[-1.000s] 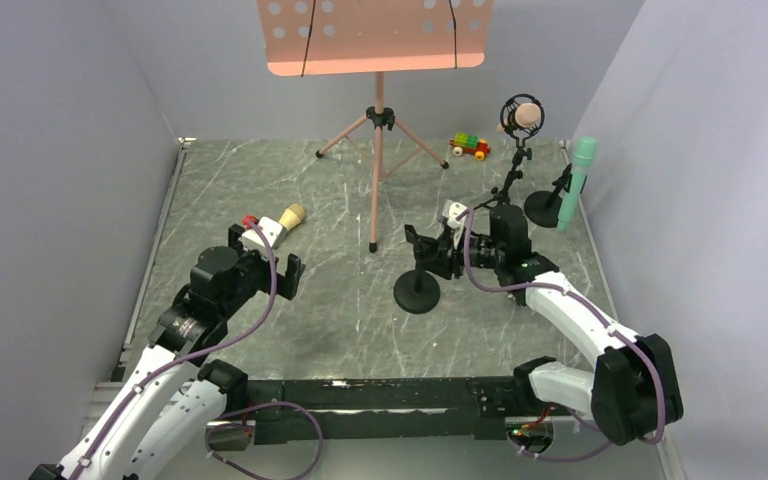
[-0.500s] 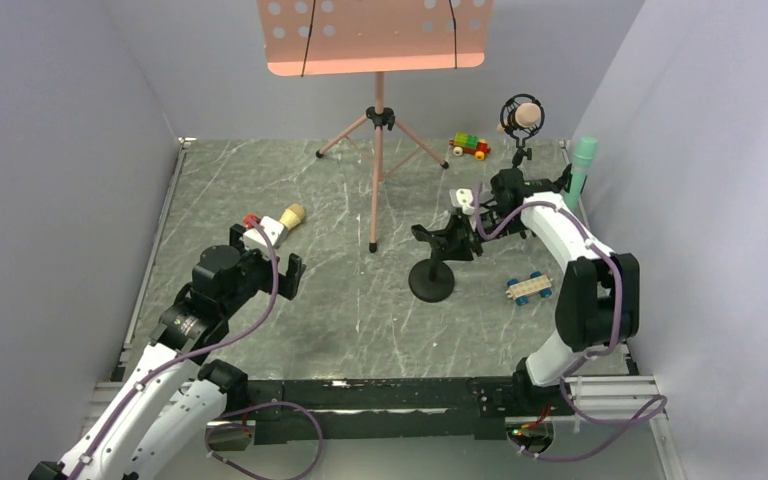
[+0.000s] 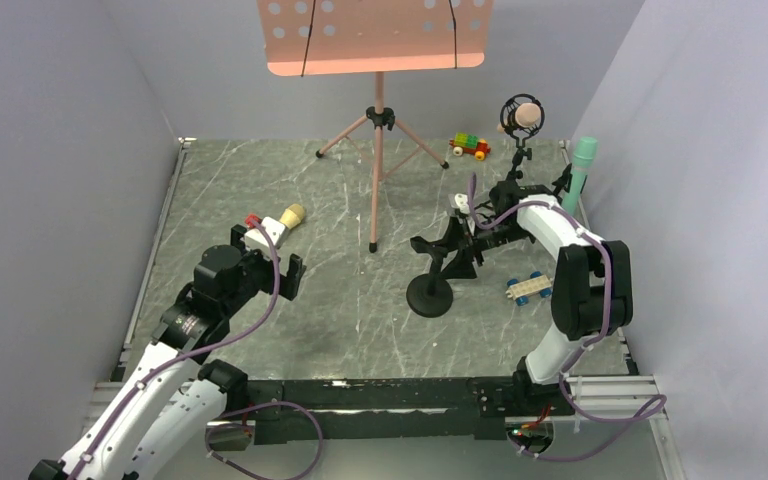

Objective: Attach the microphones to the stand

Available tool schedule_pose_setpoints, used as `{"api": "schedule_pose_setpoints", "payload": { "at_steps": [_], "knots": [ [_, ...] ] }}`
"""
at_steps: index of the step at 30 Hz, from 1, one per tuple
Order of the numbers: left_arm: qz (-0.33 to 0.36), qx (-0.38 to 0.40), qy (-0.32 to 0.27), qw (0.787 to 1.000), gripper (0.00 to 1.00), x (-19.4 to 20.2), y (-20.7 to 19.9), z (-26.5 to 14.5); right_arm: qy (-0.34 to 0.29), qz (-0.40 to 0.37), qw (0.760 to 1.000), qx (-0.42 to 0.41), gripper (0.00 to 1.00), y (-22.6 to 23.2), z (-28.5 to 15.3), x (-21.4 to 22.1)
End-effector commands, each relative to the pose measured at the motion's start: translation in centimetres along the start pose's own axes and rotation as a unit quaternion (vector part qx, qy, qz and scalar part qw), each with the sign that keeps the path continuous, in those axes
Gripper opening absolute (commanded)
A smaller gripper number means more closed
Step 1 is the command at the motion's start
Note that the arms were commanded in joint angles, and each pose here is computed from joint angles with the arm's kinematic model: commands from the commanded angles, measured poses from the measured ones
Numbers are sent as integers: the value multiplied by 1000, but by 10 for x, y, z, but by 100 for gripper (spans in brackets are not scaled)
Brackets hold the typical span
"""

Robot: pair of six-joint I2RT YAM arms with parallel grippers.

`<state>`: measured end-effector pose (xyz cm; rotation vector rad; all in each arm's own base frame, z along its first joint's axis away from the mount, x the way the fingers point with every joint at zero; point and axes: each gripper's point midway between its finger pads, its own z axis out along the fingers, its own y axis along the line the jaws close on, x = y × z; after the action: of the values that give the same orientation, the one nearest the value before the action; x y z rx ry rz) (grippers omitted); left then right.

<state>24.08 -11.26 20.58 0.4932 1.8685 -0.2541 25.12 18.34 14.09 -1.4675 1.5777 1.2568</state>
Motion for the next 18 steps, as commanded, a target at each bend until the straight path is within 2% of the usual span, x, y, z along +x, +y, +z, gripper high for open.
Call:
{"api": "schedule_pose_setpoints", "payload": {
  "at_steps": [1,7,9,12,13,15,16,18],
  "knots": [
    [2,-2,-16,1000,99,-8,1,0,12,-1,999,52,71,-20,-9,-9],
    [3,-2,-25,1000,99,-11,1,-3,48,-39,982,181,83,-36,-40,-16],
    [3,-2,-27,1000,99,-12,2,-3,50,-52,975,212,91,-32,-47,-20],
    [2,-2,-31,1000,99,-14,1,-4,21,-67,967,246,92,-22,-51,-29],
    [2,-2,-33,999,99,-15,2,-5,6,-67,963,262,98,-21,-50,-30],
    [3,-2,-34,999,99,-15,1,-5,-37,-19,945,324,100,-31,-53,-24],
    [3,-1,-35,999,99,-15,1,-5,-68,17,943,326,100,-28,-47,-18],
    [3,-1,-35,999,99,-16,1,-6,-65,30,959,274,99,-11,-31,-7]
  ]
}}
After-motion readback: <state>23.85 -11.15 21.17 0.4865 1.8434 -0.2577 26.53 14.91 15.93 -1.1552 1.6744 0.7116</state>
